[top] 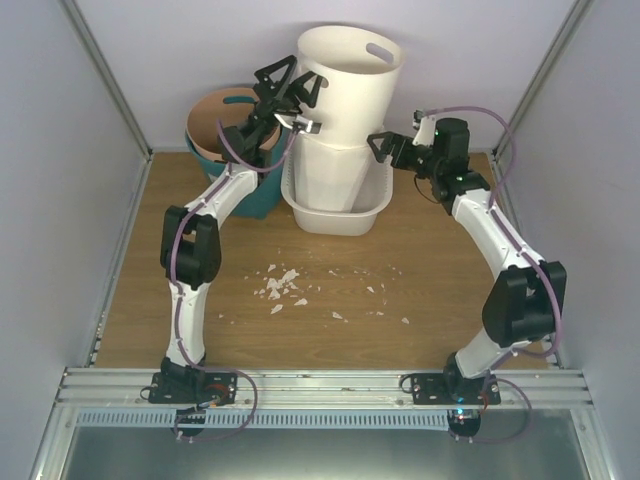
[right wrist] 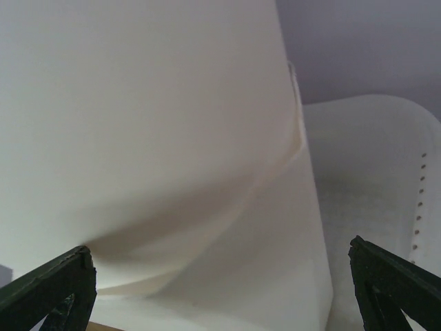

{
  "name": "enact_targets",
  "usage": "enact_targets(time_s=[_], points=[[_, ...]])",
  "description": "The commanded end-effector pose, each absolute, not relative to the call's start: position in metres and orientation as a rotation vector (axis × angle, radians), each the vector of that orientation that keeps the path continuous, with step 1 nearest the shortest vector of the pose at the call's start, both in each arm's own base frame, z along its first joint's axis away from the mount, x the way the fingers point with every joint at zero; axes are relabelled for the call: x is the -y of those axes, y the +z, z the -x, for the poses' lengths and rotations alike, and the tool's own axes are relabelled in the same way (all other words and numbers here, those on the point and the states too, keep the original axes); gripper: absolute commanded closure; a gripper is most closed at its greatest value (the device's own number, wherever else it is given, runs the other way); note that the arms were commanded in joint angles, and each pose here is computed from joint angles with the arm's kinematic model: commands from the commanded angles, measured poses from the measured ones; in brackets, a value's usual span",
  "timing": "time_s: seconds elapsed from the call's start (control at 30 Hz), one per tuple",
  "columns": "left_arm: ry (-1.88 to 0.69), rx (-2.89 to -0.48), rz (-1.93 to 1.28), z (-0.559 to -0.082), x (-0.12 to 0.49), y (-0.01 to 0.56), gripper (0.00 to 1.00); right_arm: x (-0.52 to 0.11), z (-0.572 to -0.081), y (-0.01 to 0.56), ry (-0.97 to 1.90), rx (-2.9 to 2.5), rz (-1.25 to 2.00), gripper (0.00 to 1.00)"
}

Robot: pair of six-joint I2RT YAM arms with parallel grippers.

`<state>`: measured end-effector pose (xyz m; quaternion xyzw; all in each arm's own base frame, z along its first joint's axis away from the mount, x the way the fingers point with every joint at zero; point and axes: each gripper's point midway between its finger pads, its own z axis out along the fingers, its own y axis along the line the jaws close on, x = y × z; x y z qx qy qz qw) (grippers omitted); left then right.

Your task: Turn the large container upside down

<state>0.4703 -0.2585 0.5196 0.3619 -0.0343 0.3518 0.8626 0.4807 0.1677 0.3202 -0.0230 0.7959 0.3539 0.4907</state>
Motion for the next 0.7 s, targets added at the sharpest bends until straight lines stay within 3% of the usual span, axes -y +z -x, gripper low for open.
enact_targets(time_s=[0.0,0.67], points=[[0.843,0.215,-0.557,-0.409,0.234,0.565,0.01,-0.171,-0.485,0.314,0.831,-1.960,0.032,0.00],[0.844,0.234,-0.447,-0.375,0.223,0.600,0.01,-0.209,-0.457,0.225,0.840,-2.163,0.030,0.00]])
